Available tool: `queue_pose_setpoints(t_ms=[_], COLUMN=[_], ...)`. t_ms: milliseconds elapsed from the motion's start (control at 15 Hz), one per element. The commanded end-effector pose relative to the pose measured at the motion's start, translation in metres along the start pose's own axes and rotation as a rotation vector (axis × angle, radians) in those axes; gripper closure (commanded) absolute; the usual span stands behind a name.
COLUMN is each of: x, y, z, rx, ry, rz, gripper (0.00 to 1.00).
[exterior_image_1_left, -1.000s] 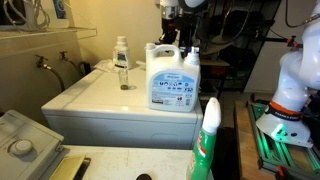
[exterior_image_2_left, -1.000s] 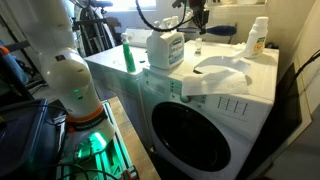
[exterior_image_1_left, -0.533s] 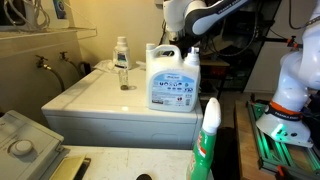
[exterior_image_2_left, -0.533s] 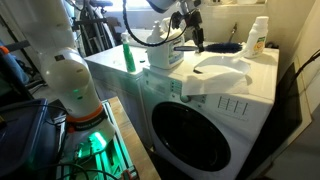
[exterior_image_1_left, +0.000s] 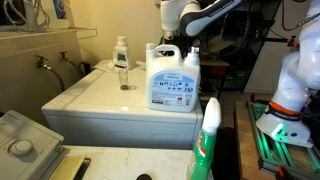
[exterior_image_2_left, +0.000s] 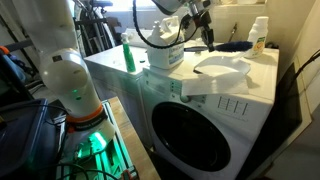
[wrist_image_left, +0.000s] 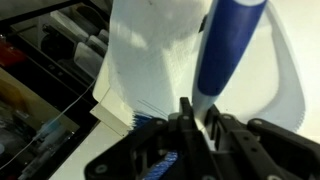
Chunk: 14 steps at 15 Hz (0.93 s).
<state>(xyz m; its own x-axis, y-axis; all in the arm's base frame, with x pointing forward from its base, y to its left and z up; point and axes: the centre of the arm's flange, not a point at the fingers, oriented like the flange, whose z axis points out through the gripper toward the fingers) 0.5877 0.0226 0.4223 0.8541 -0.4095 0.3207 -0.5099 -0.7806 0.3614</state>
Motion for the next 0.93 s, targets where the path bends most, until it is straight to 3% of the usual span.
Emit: queue_pose_setpoints(t_ms=[0,467,533,600,667,867], x=[0.03,0.055,0.058,0.057,0.058,0.052], y=[-0.016,-0.034,-0.035,-0.036,-0.036,-0.034], z=[0.022,0.069,0.073,0.075,0.073,0.037], rx=[0.001,-0.005,-0.002,0.005,0.018,0.088], ry=[0.021,-0.005,-0.013,-0.021,-0.026,-0.066], rz=[-0.041,-0.105,-0.113,-0.123,-0.136,-0.222], gripper=[0.96,0.96,0.9,0.58,0.57,0.37])
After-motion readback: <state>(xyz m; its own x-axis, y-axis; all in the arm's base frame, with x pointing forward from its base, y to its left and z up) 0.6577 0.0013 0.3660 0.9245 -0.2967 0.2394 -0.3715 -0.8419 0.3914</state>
